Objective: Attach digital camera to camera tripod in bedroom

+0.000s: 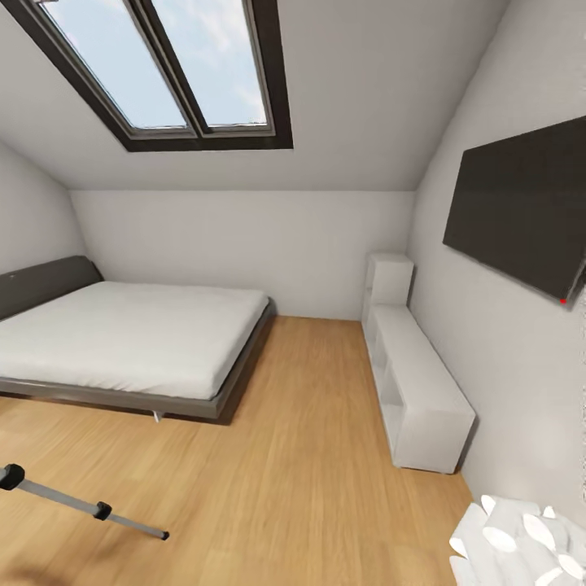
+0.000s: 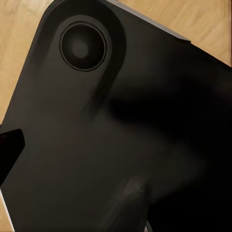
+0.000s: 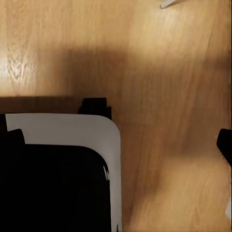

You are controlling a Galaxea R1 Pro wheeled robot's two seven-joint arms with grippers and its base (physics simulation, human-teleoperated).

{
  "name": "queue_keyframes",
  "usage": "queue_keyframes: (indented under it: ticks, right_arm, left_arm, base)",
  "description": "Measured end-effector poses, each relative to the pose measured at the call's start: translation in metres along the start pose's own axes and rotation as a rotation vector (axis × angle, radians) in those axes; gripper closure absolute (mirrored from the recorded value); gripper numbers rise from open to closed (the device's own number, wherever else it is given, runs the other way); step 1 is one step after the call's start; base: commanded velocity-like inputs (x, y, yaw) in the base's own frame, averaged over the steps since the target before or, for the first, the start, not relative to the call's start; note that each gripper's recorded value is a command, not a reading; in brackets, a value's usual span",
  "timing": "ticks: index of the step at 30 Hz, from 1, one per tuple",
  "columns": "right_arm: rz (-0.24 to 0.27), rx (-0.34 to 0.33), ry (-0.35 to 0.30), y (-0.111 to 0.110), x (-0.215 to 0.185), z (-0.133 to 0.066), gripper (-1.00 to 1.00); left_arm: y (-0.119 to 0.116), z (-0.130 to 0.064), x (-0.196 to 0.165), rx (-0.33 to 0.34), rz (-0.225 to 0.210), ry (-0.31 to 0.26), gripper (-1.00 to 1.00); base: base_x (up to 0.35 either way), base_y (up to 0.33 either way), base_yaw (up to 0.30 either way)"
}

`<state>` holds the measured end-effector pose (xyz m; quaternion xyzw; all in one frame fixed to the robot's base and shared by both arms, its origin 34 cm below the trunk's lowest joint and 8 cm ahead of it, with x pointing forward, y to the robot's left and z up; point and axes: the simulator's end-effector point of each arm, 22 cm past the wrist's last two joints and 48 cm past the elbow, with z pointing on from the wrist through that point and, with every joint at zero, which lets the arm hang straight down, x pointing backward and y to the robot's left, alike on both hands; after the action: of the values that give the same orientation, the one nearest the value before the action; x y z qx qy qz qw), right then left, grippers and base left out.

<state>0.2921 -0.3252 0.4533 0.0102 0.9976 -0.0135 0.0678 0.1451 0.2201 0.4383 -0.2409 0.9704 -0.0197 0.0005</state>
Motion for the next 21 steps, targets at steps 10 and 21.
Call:
queue_keyframes:
  ticks: [10, 21]
  right_arm:
    - [0.0, -0.001, 0.0, 0.0002, 0.0001, 0.0, -1.0]
    - [-0.001, 0.0, 0.0, -0.0006, 0.0001, -0.0001, -1.0]
  left_arm:
    - [0.0, 0.0, 0.0, 0.0, 0.0, 0.0, -1.0]
    - [0.0008, 0.0, -0.0004, -0.001, -0.007, -0.001, -1.0]
  base:
    - [0.0, -0.275, -0.002]
    - [0.0, -0.147, 0.0]
